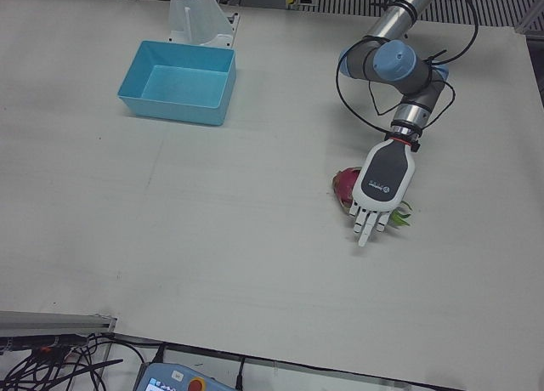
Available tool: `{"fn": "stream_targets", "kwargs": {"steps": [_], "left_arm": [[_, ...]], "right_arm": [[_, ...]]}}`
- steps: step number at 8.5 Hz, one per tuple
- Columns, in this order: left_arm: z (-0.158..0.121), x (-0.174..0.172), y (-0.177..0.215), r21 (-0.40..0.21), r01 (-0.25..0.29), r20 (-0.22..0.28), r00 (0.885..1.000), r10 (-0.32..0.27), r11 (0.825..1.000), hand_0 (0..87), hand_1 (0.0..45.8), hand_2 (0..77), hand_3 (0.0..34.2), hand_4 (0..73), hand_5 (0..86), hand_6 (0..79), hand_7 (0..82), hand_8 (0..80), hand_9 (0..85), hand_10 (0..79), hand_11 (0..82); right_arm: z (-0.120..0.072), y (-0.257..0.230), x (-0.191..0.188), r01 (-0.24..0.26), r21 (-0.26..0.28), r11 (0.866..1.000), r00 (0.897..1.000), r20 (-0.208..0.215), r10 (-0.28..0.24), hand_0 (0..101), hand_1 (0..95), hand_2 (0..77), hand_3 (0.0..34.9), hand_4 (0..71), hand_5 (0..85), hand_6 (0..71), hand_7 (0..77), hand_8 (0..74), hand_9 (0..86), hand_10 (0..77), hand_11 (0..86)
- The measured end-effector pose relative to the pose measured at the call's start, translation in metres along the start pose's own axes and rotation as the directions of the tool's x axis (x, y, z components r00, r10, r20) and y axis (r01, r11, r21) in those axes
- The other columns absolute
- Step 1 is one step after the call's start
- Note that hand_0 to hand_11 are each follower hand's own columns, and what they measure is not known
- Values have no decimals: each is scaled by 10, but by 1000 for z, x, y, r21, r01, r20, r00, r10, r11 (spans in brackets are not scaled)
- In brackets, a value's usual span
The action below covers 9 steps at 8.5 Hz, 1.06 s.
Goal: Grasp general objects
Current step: 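Close the left hand fingers to grasp the dragon fruit, then lift the dragon fruit off the table with the left hand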
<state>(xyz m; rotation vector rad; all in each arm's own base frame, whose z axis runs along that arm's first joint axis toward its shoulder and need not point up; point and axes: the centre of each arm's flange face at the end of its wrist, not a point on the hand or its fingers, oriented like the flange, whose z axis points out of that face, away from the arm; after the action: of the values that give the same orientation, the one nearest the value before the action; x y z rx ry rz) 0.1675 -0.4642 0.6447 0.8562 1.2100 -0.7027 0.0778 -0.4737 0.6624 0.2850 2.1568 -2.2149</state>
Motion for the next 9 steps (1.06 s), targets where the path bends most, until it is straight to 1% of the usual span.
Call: {"fn": "stream_targets", "kwargs": {"steps": [1,2,3,4,5,6,7,8,9], "left_arm": [[-1,1,-2,5,1,-6,1000,-1,1000,505,0,5,0,355,393,425,529,420,202,202,693],[-3,6,-5,12,5,-20,1000,-4,1000,503,0,11,0,404,360,551,660,529,327,202,704],[-5,17,-11,21,9,-43,999,-8,1000,513,0,11,0,442,338,660,704,633,431,202,704],[-9,31,-20,34,15,-66,998,-13,999,696,0,11,0,529,316,704,764,693,540,202,704],[-15,40,-38,66,39,-81,996,-34,997,797,0,5,0,562,311,704,764,742,698,202,753],[-23,44,-65,103,83,-94,993,-73,991,798,0,5,0,578,300,704,753,764,698,202,753],[-33,46,-95,131,125,-111,988,-111,983,800,0,5,0,584,300,704,736,758,698,202,725],[-48,47,-129,160,164,-127,981,-144,973,802,0,5,0,584,295,704,736,758,698,202,725],[-60,48,-155,183,208,-145,972,-183,961,803,0,5,0,589,295,704,731,731,698,202,704]], "right_arm": [[0,0,0,0,0,1000,1000,0,0,2,27,687,0,0,5,0,0,0,5,0,5],[0,0,0,0,0,1000,1000,0,0,1,22,687,0,0,5,0,0,0,5,0,5],[0,0,0,0,-1,1000,1000,0,0,2,22,687,0,0,5,0,0,0,5,0,5],[0,1,0,0,-2,1000,1000,0,0,2,22,687,0,0,5,0,0,0,5,0,5],[0,1,0,0,-2,1000,1000,0,0,1,27,687,0,0,5,0,0,0,5,0,5],[0,1,0,0,-2,1000,1000,0,0,1,27,687,0,0,5,0,0,0,5,0,5],[0,1,0,0,-1,1000,1000,0,0,1,22,687,0,0,5,0,0,0,5,0,5],[0,1,0,0,-1,1000,1000,0,0,2,22,687,0,0,5,0,0,0,5,0,5],[0,1,0,0,-1,1000,1000,0,0,2,22,687,0,0,5,0,0,0,5,0,5]]}}
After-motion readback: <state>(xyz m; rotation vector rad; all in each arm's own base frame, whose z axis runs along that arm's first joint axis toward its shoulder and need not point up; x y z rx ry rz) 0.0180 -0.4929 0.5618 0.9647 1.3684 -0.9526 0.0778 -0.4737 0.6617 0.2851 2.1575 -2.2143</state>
